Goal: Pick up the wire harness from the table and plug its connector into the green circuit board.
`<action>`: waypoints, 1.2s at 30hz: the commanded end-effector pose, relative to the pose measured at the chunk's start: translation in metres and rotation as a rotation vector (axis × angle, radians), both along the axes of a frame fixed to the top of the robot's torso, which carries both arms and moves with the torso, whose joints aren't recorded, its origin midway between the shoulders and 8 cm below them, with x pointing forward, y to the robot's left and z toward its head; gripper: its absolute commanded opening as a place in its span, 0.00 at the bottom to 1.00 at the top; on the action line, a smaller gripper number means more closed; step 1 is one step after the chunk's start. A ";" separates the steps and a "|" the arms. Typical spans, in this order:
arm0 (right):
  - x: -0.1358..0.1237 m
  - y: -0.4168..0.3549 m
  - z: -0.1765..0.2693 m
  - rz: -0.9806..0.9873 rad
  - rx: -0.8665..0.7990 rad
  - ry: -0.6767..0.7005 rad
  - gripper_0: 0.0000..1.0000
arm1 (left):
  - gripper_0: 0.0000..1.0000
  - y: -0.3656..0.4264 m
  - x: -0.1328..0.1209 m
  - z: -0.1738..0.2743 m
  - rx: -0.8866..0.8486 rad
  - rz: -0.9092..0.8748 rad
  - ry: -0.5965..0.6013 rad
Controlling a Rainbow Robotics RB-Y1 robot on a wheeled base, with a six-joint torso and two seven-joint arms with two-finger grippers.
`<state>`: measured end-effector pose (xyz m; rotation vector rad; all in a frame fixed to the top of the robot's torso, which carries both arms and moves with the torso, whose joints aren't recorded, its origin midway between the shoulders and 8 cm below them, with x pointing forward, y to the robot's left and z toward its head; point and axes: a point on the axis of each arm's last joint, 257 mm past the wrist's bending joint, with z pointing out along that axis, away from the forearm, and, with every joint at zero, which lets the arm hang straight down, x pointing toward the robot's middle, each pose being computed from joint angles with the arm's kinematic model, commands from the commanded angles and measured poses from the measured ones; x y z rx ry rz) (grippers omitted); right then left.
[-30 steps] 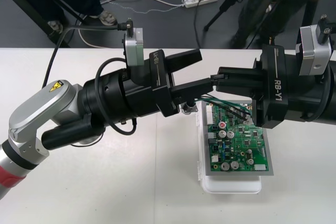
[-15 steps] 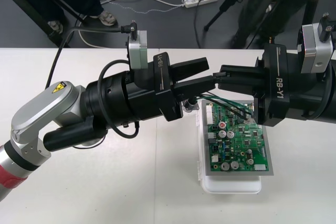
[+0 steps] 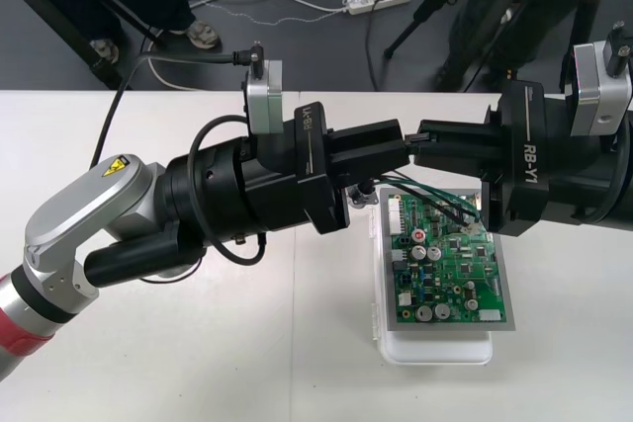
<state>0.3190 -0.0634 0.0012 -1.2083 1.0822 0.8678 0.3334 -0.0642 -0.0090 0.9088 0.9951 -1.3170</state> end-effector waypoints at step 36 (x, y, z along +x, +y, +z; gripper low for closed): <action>-0.010 0.006 0.004 0.038 -0.007 0.027 0.35 | 0.00 -0.010 -0.059 0.049 -0.116 -0.227 -0.038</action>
